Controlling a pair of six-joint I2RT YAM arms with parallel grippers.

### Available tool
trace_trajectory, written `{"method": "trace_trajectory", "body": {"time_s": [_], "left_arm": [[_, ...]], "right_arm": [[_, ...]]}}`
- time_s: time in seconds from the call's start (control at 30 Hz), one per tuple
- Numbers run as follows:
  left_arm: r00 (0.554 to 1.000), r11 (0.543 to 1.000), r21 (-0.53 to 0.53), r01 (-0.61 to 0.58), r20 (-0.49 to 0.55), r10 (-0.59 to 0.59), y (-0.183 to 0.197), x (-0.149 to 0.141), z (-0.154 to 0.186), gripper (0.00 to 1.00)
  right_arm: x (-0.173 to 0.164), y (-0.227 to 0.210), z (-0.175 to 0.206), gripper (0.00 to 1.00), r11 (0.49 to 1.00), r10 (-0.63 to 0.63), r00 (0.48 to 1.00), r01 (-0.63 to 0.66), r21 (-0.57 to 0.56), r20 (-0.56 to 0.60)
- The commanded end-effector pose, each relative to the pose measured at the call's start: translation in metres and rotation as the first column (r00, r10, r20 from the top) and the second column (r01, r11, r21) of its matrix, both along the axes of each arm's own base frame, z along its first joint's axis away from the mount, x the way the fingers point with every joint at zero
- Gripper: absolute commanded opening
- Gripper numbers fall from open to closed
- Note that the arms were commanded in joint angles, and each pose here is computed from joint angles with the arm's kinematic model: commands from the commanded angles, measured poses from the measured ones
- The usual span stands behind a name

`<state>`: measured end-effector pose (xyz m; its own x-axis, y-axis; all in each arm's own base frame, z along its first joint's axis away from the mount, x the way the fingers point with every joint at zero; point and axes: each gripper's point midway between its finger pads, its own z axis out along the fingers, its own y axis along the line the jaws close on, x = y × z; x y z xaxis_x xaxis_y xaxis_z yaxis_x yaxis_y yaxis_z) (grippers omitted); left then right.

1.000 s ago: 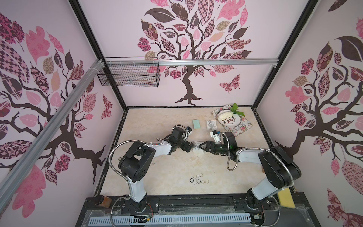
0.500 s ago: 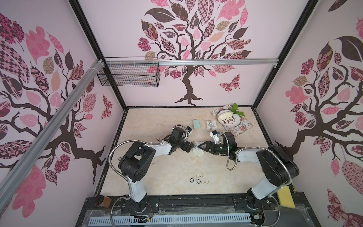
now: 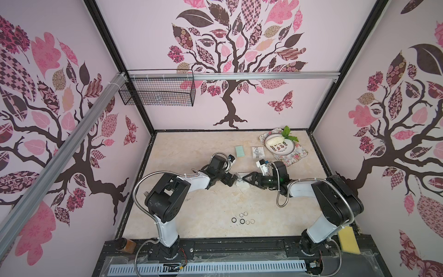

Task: Take the rings out of the lift-off lid box
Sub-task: Close the lid on the jewelry box.

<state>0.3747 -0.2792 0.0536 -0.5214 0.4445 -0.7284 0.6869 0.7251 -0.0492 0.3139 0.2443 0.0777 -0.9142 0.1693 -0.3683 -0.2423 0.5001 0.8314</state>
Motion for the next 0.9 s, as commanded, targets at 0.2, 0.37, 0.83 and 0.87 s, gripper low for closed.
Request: {"method": "trace_trajectory", "body": {"time_s": [0.2,0.37,0.83,0.87], "left_arm": [[0.999,0.998,-0.029,0.05,0.01,-0.05,-0.02,-0.006,0.006,0.98],[0.999,0.999,-0.019,0.047,0.011,-0.047,-0.018,-0.009,0.005,0.98],[0.996,1.0,-0.004,-0.028,0.084,0.029,0.014,-0.01,0.04,0.98],[0.996,1.0,-0.005,-0.031,0.088,0.031,0.015,-0.011,0.041,0.98]], "right_arm": [[0.012,0.006,0.013,1.0,0.999,-0.011,1.0,0.012,0.043,-0.003],[0.012,0.003,0.01,1.0,1.0,-0.023,1.0,0.024,0.018,-0.003],[0.023,-0.054,-0.004,1.0,0.901,-0.155,0.983,0.183,-0.394,0.103],[0.024,-0.057,-0.006,1.0,0.89,-0.154,0.982,0.186,-0.416,0.11]]}}
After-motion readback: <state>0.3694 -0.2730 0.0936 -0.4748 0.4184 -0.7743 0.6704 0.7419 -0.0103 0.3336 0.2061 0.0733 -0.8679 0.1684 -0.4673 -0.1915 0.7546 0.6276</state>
